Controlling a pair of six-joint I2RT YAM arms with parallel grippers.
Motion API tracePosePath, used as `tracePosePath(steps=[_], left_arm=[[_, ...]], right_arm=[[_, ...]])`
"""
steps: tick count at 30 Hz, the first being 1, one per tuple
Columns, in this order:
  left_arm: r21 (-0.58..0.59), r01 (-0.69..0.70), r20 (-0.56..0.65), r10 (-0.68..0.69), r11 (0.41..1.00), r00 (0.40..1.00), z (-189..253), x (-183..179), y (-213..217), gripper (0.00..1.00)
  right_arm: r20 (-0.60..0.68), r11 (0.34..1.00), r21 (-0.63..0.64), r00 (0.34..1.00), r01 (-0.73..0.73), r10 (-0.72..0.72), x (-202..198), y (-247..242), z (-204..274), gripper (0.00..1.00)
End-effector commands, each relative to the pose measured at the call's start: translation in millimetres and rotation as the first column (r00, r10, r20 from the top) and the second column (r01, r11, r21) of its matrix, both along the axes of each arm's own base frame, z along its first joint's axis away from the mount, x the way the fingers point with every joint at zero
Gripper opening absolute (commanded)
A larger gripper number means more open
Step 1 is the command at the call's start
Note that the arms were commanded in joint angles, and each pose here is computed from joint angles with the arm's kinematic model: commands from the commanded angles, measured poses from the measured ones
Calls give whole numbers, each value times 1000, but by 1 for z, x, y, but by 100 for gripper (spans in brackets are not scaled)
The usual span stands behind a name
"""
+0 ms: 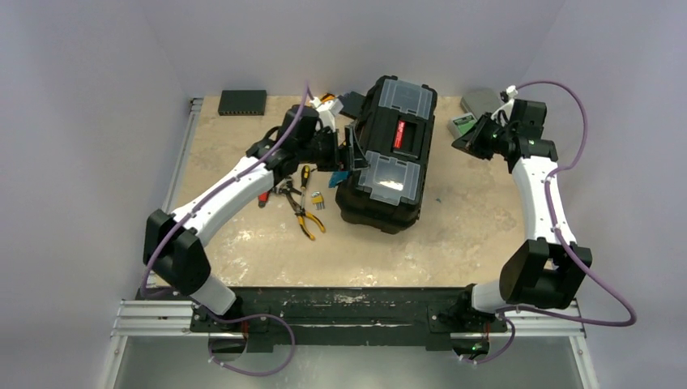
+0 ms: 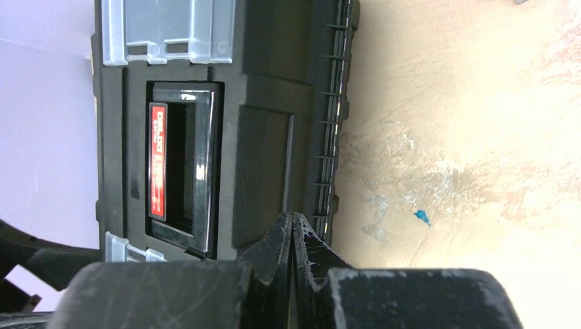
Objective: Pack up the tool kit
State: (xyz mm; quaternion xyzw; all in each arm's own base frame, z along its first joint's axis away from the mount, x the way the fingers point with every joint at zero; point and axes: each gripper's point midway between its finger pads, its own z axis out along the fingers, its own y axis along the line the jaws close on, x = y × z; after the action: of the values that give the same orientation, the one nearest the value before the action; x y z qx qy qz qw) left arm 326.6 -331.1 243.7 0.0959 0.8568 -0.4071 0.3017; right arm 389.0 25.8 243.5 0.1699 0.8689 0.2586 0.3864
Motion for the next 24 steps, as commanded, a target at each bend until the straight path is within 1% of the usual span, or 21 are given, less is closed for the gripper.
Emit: tracePosePath(steps=[1, 3, 4, 5, 6, 7, 8, 9, 16, 20, 24], left_arm=[[-12, -42, 101, 43, 999, 994, 32, -10, 31, 81], [-9, -55, 108, 56, 998, 993, 33, -12, 39, 81], [1, -66, 103, 66, 998, 993, 29, -14, 44, 81], [12, -87, 100, 85, 996, 991, 25, -16, 49, 81], [20, -113, 105, 111, 993, 988, 24, -18, 56, 81], [34, -146, 105, 142, 989, 984, 18, -20, 63, 81], [45, -178, 107, 172, 983, 979, 12, -22, 71, 81], [54, -198, 105, 191, 979, 976, 6, -25, 76, 81], [105, -332, 118, 320, 937, 940, -40, -46, 118, 81], [125, -414, 146, 396, 902, 907, -59, -49, 139, 81], [170, -466, 114, 453, 868, 884, -82, -46, 148, 81]], right_arm=[[23, 999, -26, 999, -24, 25, -6, 0, 7, 0], [37, 999, -27, 999, -25, 26, -10, 1, 11, 1], [45, 999, -30, 999, -27, 29, -13, 3, 14, 6], [56, 999, -35, 998, -26, 28, -16, 4, 16, 15], [66, 999, -40, 997, -32, 34, -20, 7, 18, 27], [76, 998, -48, 997, -28, 32, -24, 9, 19, 37], [78, 998, -57, 997, -21, 26, -28, 11, 16, 43], [91, 998, -61, 996, -21, 27, -32, 14, 18, 46], [114, 999, -46, 993, -14, 19, -61, 30, 2, 50], [125, 999, -33, 991, 42, -38, -79, 27, -19, 51], [99, 991, -43, 987, 127, -122, -95, 16, -48, 51]])
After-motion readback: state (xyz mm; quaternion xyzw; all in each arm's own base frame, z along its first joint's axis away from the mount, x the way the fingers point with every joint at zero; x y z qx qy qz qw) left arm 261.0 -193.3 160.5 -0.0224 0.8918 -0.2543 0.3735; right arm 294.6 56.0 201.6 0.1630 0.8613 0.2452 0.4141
